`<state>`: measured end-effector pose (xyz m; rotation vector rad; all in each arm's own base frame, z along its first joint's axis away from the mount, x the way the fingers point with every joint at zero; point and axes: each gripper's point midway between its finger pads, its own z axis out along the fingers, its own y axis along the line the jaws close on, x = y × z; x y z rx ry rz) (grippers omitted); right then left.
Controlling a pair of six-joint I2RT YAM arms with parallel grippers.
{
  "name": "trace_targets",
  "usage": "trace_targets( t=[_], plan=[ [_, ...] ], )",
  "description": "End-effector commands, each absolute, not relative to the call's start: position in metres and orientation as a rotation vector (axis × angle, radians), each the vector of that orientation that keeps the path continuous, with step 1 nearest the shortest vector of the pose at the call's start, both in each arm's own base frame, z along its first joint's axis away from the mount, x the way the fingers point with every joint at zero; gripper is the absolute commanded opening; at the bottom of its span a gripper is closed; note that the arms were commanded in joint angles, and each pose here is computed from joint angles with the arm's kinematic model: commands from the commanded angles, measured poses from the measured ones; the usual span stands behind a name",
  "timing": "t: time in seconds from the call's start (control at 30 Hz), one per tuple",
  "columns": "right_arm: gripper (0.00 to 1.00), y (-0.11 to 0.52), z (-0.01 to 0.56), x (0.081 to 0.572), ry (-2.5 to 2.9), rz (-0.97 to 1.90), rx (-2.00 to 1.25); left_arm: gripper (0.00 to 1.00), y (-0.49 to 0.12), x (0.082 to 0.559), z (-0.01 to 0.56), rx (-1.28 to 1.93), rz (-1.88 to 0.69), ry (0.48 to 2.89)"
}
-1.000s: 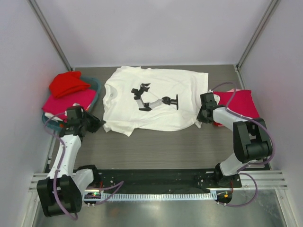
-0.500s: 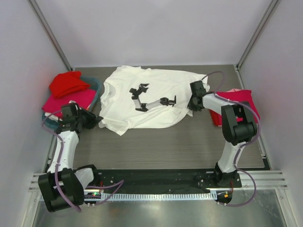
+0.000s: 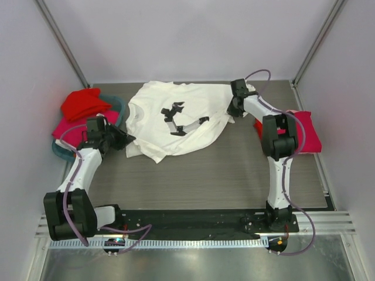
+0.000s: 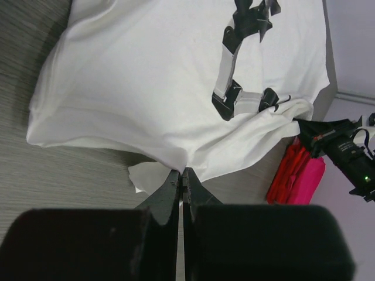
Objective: Fold and stack the t-shirts
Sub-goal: Flatten the tshirt out
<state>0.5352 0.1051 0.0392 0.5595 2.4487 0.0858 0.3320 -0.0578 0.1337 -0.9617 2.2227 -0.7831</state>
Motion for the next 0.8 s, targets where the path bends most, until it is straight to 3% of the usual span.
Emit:
trace_targets(
  t=[0.0,0.03,0.07,0.23,0.43,0.63,0.77],
  plan=[
    [0.01,0.097,0.083,0.497,2.421,0.106,0.555,0.0,-0.058,0.332,0.161,-0.885,-0.793,2.159],
    [0.01,0.091,0.054,0.464,2.489,0.072,0.576,0.0,-0.058,0.327,0.166,-0.87,-0.793,2.147],
    [0.01,0.092,0.084,0.458,2.409,0.134,0.568,0.0,-0.058,0.319,0.159,-0.868,-0.786,2.162],
    [0.01,0.074,0.062,0.361,2.47,0.133,0.594,0.0,-0.064,0.283,0.145,-0.866,-0.788,2.194],
    [0.01,0.054,0.057,0.281,2.45,0.119,0.643,0.0,-0.07,0.254,0.141,-0.851,-0.803,2.208],
    [0.01,0.059,0.045,0.233,2.471,0.228,0.727,0.0,-0.073,0.237,0.145,-0.831,-0.8,2.236],
    [0.01,0.042,0.046,0.22,2.446,0.119,0.826,0.0,-0.075,0.223,0.156,-0.843,-0.812,2.253]
  ],
)
